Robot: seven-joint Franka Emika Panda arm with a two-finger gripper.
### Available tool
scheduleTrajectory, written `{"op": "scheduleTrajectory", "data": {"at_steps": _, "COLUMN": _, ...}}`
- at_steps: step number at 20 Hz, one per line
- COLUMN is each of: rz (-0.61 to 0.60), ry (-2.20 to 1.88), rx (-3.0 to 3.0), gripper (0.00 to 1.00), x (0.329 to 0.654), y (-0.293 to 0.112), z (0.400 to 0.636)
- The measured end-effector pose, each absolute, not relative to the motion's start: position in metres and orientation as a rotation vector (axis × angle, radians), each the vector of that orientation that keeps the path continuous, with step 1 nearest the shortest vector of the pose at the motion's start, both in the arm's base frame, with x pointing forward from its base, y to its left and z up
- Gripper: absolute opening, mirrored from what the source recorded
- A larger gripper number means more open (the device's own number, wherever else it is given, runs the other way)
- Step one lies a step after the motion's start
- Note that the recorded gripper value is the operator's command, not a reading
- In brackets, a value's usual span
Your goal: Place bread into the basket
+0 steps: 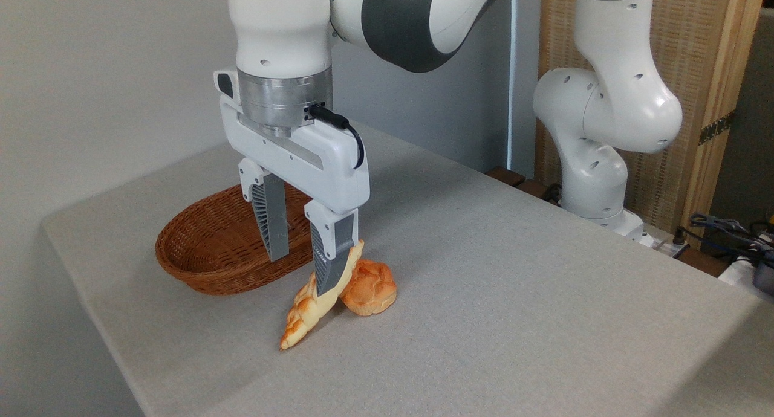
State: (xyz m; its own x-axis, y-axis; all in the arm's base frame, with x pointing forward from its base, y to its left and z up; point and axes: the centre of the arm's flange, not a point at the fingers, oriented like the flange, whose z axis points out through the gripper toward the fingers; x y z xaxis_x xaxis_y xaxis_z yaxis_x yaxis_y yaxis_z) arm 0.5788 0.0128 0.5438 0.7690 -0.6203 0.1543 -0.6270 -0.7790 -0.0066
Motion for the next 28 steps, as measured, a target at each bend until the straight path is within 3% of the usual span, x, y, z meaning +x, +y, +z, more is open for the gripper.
{"op": "scheduleTrajectory", "data": {"at_steps": 28, "rz": 0.205, "ry": -1.000, "rx": 2.918, "gripper": 1.00, "x": 0.577, "y": 0.024, "z": 0.542}}
